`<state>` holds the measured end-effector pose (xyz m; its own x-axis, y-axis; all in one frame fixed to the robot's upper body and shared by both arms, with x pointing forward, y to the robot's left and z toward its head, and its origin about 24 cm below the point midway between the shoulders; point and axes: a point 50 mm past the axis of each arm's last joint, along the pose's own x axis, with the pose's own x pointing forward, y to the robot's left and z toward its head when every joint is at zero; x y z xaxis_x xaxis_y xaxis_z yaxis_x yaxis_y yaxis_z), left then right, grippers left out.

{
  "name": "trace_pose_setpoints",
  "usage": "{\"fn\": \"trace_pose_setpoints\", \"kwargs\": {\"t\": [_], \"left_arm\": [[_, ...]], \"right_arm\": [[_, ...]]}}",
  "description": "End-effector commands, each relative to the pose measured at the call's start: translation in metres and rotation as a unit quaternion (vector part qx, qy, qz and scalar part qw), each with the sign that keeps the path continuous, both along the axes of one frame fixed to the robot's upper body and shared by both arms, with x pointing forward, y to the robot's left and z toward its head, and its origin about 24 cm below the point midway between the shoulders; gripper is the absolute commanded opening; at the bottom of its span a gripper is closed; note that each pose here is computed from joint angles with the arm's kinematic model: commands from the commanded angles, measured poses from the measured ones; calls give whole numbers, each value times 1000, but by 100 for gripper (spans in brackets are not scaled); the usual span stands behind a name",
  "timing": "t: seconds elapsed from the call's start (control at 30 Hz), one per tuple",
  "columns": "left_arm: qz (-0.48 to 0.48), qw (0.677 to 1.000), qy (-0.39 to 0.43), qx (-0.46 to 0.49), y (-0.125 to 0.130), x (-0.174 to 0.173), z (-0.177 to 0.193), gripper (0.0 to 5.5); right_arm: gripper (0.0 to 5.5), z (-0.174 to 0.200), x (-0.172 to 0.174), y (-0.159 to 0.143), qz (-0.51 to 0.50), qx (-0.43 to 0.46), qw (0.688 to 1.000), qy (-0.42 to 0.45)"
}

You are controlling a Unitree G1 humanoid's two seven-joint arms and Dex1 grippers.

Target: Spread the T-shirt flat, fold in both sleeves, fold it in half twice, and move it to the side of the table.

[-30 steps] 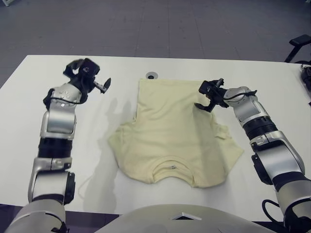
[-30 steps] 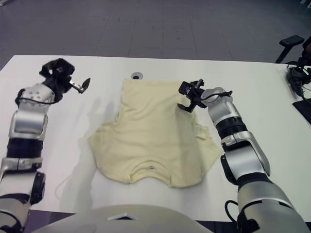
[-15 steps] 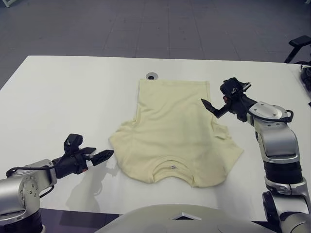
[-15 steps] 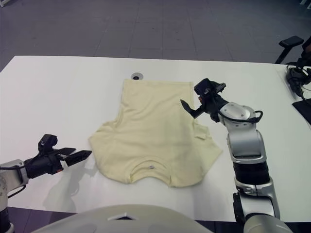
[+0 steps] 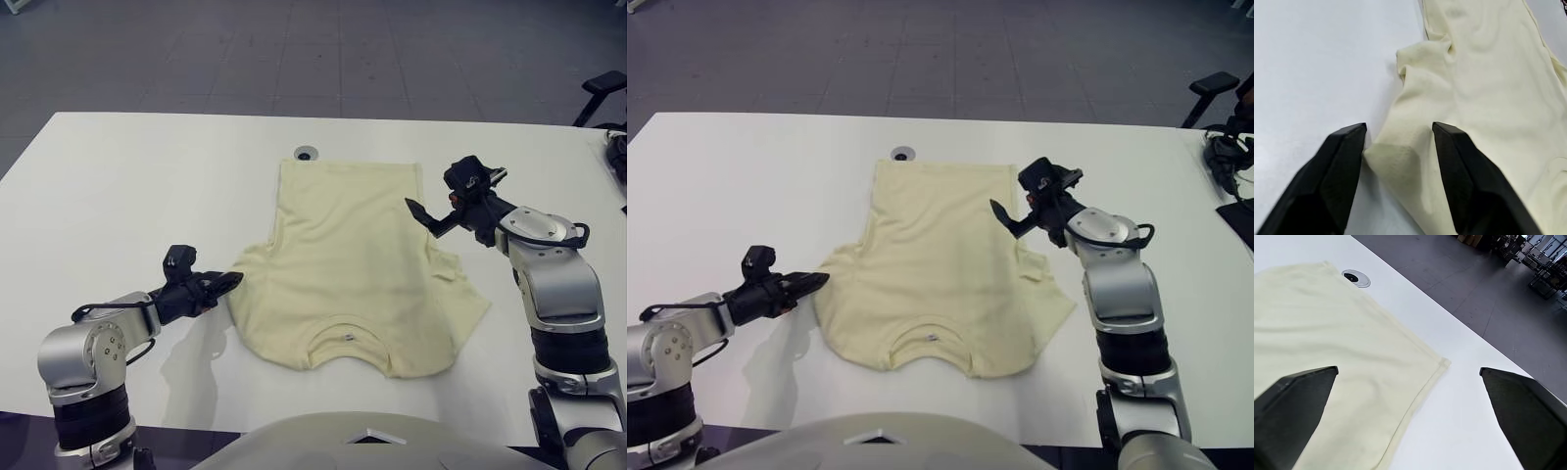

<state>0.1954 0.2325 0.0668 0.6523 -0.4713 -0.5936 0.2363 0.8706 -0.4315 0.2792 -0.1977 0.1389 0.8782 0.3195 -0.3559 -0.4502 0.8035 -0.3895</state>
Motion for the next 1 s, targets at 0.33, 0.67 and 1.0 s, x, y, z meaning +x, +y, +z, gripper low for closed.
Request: {"fn": "trace_pose_setpoints", "kwargs": {"t": [0.33, 0.67, 1.0], "left_arm": [[45, 998, -5, 37, 22, 16, 4, 1], [33, 996, -56, 60, 46, 34, 42, 1], [-157, 985, -64, 37, -25, 19, 66, 1]], "right_arm": [[540, 2, 1, 0, -2, -6, 1000, -3], [540, 0, -2, -6, -25, -9, 1000, -6], [540, -4, -6, -4, -35, -3, 999, -6]]}}
